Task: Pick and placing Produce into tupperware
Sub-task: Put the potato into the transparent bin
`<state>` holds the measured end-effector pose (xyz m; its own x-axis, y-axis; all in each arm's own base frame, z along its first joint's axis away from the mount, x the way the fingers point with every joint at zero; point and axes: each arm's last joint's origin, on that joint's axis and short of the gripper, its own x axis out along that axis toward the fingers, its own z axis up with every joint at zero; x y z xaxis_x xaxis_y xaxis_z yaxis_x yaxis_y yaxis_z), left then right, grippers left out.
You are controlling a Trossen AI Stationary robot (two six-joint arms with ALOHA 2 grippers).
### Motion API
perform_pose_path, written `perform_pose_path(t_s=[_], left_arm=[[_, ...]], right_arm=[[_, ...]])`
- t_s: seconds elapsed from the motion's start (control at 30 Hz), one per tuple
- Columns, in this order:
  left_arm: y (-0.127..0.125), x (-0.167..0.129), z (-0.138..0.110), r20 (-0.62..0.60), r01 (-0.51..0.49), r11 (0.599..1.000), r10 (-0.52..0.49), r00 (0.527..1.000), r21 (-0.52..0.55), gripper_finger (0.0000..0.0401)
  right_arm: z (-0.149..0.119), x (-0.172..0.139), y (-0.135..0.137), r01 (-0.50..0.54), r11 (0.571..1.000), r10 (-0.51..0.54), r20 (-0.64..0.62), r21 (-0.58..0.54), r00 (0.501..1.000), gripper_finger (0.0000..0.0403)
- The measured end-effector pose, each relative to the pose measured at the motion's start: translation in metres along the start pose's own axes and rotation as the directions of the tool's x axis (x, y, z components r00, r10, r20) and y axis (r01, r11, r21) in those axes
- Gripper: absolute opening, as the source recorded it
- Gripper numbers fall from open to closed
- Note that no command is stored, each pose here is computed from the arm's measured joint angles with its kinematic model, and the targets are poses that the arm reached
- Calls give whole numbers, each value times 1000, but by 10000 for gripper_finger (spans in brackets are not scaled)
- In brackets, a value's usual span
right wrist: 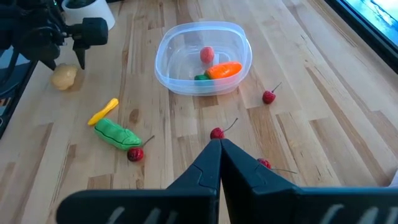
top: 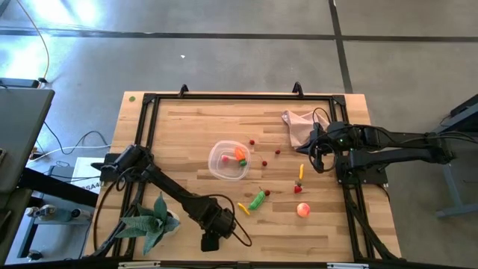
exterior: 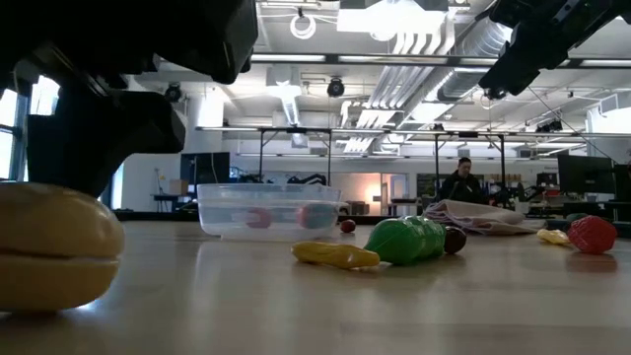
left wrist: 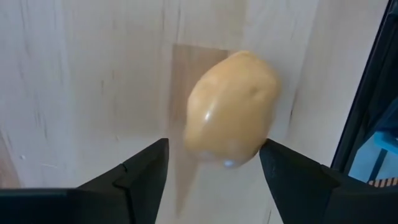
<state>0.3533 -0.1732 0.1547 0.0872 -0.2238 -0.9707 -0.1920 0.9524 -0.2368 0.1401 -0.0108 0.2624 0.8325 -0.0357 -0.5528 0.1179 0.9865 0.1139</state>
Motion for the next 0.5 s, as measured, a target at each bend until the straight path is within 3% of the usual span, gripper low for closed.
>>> perform_pose_path(t_s=[0.5], left_arm=[[0,0,4,32,16,996,-19,999,89,274]], right_arm=[[0,0,0,0,1000,0,0,0,1000,0]])
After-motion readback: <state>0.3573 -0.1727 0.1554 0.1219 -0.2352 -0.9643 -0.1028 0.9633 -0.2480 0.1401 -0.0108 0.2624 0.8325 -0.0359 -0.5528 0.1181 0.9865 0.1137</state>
